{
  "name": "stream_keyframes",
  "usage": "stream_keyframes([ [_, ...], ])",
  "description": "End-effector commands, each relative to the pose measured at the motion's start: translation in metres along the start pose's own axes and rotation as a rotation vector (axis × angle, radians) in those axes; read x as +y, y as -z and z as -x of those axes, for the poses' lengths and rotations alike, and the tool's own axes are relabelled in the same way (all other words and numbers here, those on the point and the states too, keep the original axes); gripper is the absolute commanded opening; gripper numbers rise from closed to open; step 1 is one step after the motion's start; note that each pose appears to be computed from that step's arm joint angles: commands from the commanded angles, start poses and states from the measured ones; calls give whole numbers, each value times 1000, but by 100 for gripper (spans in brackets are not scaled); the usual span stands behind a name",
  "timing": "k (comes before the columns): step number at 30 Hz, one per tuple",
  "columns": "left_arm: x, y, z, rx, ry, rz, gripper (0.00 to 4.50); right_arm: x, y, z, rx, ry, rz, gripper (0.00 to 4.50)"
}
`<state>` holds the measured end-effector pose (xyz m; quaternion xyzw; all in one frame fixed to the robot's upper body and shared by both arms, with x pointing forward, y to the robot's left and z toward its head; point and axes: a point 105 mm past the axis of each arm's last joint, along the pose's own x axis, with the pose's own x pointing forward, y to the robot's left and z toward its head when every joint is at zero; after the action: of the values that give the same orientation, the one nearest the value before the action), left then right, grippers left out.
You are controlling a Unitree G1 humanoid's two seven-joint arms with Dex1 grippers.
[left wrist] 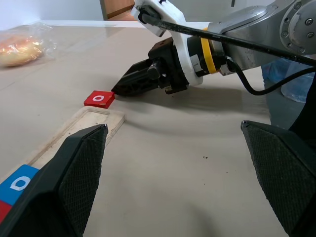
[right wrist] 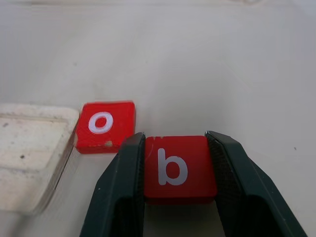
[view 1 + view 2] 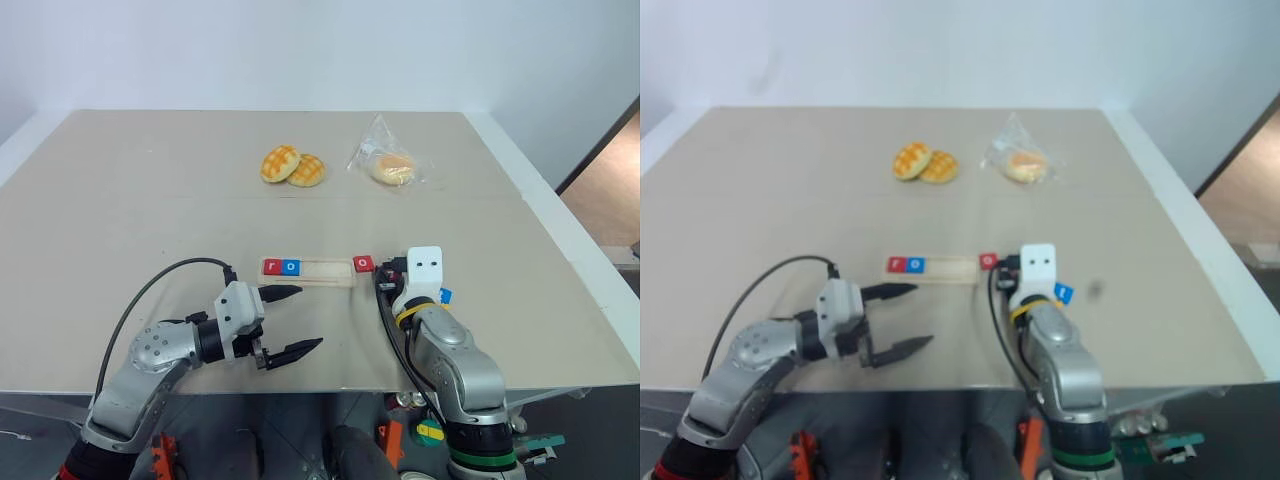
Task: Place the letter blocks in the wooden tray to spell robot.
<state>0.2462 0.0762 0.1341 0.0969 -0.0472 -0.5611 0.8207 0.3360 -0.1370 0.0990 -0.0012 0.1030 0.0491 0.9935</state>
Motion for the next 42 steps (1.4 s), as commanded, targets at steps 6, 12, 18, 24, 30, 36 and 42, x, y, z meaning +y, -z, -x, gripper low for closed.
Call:
stream_keyframes([
  [6, -2, -8, -1, -22, -4, -38, 450, 4, -17, 5, -64, -12, -7, 228],
  [12, -2, -7, -1, -18, -5, -38, 450, 1, -33, 10, -105, -11, -14, 434],
  [18, -1, -7, -2, -15, -13, -45, 450, -19, -56, 21, -133, -82, 84, 446],
  [24, -4, -7, -2, -11, 53, -93, 450, -27, -80, 11, -137, -487, 373, 446],
  [30, -4, -6, -1, -2, 89, -119, 450, -12, -66, 7, -52, -1006, 615, 446],
  [36, -5, -5, 0, -1, 54, -112, 450, -23, -46, -5, 44, -1149, 724, 446],
  [42, -5, -4, 4, 12, 18, -111, 450, -33, -34, -16, 88, -1152, 739, 446],
])
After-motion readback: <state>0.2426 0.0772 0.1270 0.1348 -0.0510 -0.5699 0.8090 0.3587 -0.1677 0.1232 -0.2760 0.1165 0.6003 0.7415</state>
